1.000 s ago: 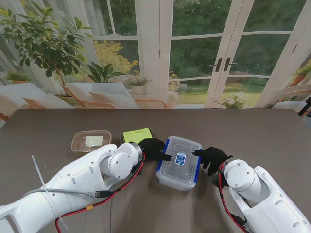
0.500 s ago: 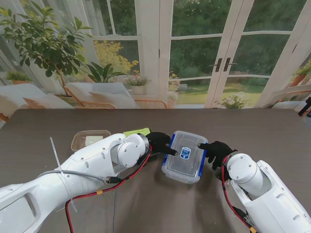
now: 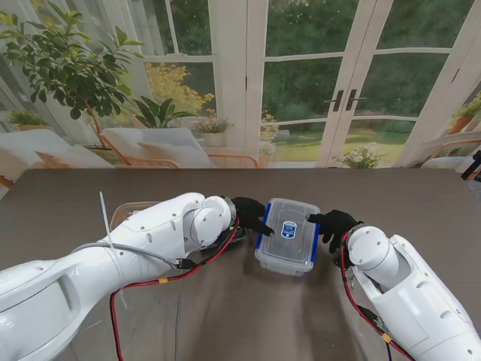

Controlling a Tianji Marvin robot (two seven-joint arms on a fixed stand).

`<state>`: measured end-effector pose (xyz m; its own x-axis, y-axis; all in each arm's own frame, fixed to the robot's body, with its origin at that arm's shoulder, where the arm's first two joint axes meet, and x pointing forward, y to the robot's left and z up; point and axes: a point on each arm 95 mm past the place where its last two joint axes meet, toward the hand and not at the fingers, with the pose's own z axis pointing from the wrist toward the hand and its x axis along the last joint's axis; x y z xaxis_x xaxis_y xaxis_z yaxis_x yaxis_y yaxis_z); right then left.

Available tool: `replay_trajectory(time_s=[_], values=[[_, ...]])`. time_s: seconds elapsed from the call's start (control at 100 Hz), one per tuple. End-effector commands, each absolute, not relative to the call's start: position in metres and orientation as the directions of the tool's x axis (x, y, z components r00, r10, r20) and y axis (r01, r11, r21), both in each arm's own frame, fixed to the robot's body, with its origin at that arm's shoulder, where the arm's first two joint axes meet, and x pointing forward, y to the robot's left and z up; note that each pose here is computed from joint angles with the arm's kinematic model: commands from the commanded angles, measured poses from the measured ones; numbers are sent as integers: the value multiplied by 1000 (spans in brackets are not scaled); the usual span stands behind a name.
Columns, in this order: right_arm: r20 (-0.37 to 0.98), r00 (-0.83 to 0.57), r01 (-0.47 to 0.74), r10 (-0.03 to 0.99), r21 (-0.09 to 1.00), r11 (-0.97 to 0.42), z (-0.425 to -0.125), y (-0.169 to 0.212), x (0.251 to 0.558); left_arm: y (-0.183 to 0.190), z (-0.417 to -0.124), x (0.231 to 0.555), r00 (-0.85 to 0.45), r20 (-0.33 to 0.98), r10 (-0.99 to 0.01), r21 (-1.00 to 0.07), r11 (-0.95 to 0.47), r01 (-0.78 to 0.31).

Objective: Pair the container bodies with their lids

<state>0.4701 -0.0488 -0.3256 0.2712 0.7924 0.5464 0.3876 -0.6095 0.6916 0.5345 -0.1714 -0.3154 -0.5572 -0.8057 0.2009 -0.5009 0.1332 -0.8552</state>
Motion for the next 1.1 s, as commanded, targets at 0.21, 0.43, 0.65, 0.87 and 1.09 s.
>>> replay_trajectory(time_s=[0.21, 0.43, 0.65, 0.87, 1.09], values=[[537, 255, 405, 804, 696, -593, -326, -43, 477, -182, -287, 526, -590, 143, -795, -858, 197, -474], [522, 269, 403, 810, 703, -586, -331, -49, 478, -181, -279, 524, -601, 68, -796, -870, 247, -426], [508, 266, 385, 819, 723, -573, -330, -53, 477, -173, -272, 515, -595, 48, -803, -874, 254, -414], [447, 210, 291, 870, 821, -492, -307, -53, 469, -148, -263, 495, -560, 90, -824, -908, 164, -386], [425, 82, 171, 901, 885, -433, -276, -46, 456, -112, -251, 465, -511, 168, -843, -928, 40, -370]])
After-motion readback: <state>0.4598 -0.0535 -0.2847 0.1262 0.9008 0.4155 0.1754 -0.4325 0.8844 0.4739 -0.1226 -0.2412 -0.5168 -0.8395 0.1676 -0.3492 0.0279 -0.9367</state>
